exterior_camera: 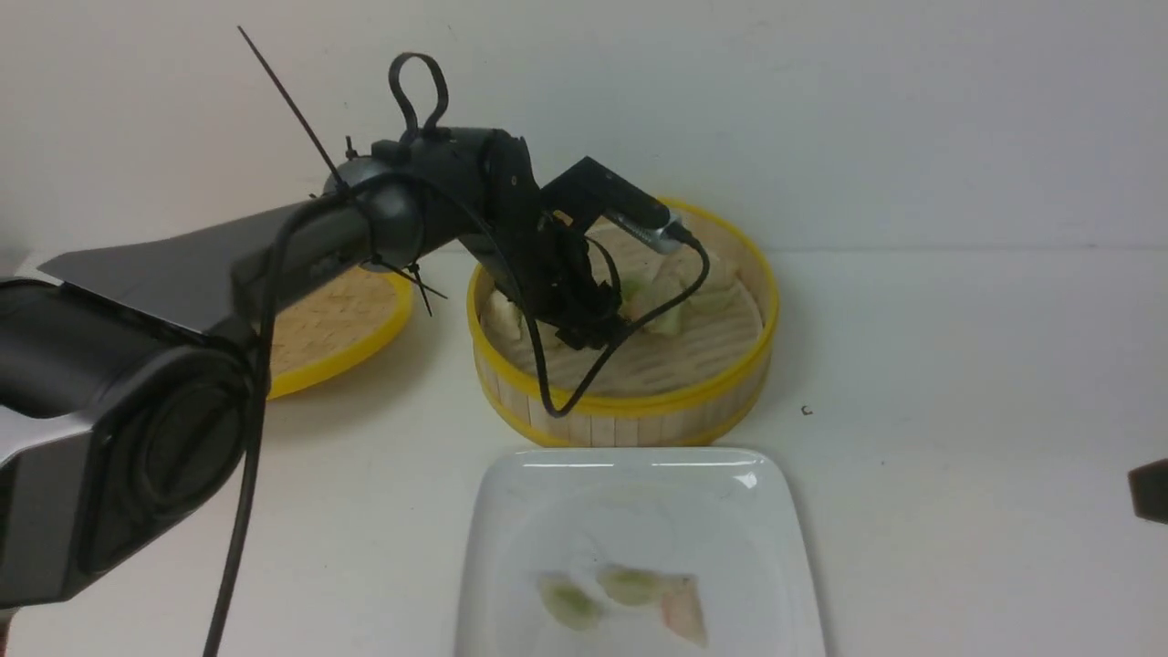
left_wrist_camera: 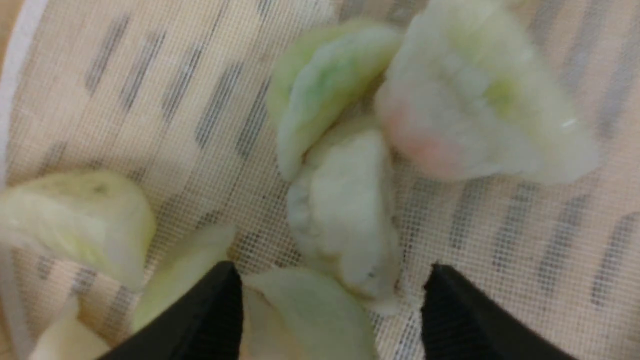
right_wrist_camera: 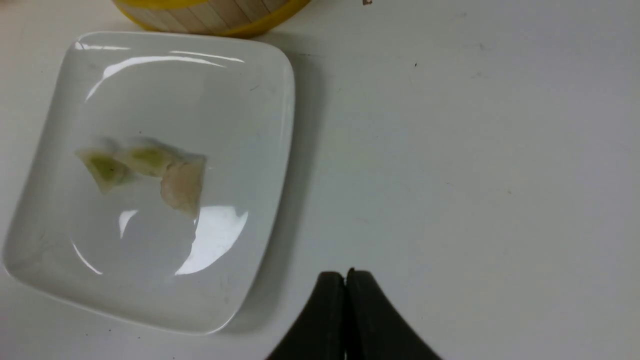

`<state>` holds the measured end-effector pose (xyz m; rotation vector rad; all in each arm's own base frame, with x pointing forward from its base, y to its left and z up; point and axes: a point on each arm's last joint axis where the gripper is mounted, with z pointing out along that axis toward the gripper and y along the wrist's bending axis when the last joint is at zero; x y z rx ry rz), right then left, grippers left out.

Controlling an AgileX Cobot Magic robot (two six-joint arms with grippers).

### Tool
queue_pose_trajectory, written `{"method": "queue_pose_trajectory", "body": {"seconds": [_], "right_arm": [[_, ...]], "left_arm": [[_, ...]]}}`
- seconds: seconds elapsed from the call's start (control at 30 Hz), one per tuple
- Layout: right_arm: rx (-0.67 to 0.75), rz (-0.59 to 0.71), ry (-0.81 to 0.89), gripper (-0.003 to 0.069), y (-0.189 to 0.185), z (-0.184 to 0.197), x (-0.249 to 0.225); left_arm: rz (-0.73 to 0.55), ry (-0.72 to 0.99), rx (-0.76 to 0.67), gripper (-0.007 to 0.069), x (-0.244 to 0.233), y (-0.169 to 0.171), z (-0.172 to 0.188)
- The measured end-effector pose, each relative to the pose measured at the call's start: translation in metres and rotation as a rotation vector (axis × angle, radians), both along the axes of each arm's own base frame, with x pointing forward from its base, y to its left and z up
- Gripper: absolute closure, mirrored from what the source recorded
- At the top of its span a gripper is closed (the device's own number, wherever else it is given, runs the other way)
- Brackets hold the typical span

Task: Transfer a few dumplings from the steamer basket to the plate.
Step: Use the left arm to grab a dumpling from the steamer, then use the left arm to put the dumpling into the plate

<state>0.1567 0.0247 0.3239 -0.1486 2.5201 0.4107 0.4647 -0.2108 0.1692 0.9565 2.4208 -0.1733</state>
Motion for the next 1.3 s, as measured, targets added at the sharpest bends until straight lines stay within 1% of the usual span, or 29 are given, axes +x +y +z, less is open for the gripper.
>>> {"method": "queue_pose_trajectory", "body": {"seconds": [0.1, 0.17, 0.2, 0.23, 0.27, 0.3, 0.33, 0.4, 0.47, 0.5, 0.53, 0.57, 0.63, 0.7, 0.73, 0.87, 0.97, 1.0, 1.03, 1.13, 1.2, 1.27, 1.3], "right_arm": [[0.0, 0.0, 0.001, 0.0673, 0.0, 0.0, 0.0], [0.0, 0.001, 0.002, 0.0673, 0.0, 0.0, 0.0], [0.0, 0.001, 0.002, 0.0673, 0.0, 0.0, 0.0], [0.0, 0.001, 0.002, 0.0673, 0.0, 0.0, 0.0], [0.0, 0.001, 0.002, 0.0673, 0.0, 0.0, 0.0], [0.0, 0.001, 0.002, 0.0673, 0.0, 0.0, 0.0], [0.0, 0.001, 0.002, 0.0673, 0.0, 0.0, 0.0], [0.0, 0.001, 0.002, 0.0673, 0.0, 0.0, 0.0], [0.0, 0.003, 0.006, 0.0673, 0.0, 0.0, -0.001], [0.0, 0.003, 0.006, 0.0673, 0.0, 0.0, -0.001], [0.001, 0.004, 0.009, 0.0673, 0.0, 0.0, -0.001], [0.001, 0.005, 0.011, 0.0673, 0.0, 0.0, -0.001], [0.001, 0.007, 0.015, 0.0673, 0.0, -0.001, -0.001], [0.001, 0.012, 0.028, 0.0673, 0.001, -0.001, -0.002], [0.001, 0.013, 0.029, 0.0673, 0.001, -0.001, -0.002], [0.002, 0.021, 0.048, 0.0673, 0.001, -0.002, -0.004], [0.002, 0.024, 0.054, 0.0673, 0.001, -0.002, -0.005], [0.002, 0.024, 0.054, 0.0673, 0.001, -0.002, -0.005], [0.003, 0.026, 0.059, 0.0673, 0.001, -0.003, -0.005], [0.003, 0.027, 0.063, 0.0673, 0.001, -0.003, -0.005], [0.003, 0.032, 0.073, 0.0673, 0.002, -0.003, -0.006], [0.003, 0.035, 0.081, 0.0673, 0.002, -0.004, -0.007], [0.003, 0.037, 0.084, 0.0673, 0.002, -0.004, -0.007]], "left_arm": [[-0.014, -0.011, 0.032, 0.0194, 0.001, 0.0, -0.003], [-0.014, -0.02, 0.064, 0.0256, 0.001, 0.0, -0.004], [-0.013, -0.019, 0.068, 0.0273, 0.001, 0.001, -0.004], [-0.007, -0.017, 0.069, 0.0312, 0.0, 0.0, -0.004], [0.004, -0.007, 0.077, 0.0398, -0.001, -0.001, -0.003], [0.012, 0.003, 0.085, 0.0447, -0.004, -0.002, 0.001], [0.014, 0.003, 0.083, 0.0446, -0.004, -0.002, 0.001], [0.014, 0.002, 0.078, 0.0441, -0.01, -0.006, 0.013], [0.006, -0.04, 0.053, 0.0441, -0.018, -0.01, 0.041], [0.005, -0.044, 0.051, 0.0441, -0.018, -0.011, 0.044], [0.003, -0.072, 0.031, 0.0441, -0.024, -0.011, 0.064], [0.003, -0.081, 0.021, 0.0441, -0.028, -0.011, 0.076], [0.008, -0.087, 0.01, 0.0441, -0.034, -0.008, 0.093], [0.021, -0.059, -0.001, 0.0441, -0.045, -0.004, 0.112], [0.022, -0.062, -0.002, 0.0441, -0.046, -0.004, 0.113], [0.019, 0.075, -0.019, 0.0441, -0.072, 0.003, 0.138], [0.002, 0.167, -0.032, 0.0441, -0.088, 0.005, 0.148], [-0.001, 0.174, -0.038, 0.0441, -0.09, 0.005, 0.15], [-0.009, 0.211, -0.068, 0.0441, -0.098, 0.005, 0.154], [-0.014, 0.266, -0.108, 0.0441, -0.109, 0.005, 0.151], [-0.016, 0.355, -0.131, 0.0441, -0.123, 0.003, 0.137], [-0.017, 0.419, -0.118, 0.0441, -0.133, 0.003, 0.122], [-0.021, 0.477, -0.094, 0.0441, -0.141, 0.001, 0.106]]}}
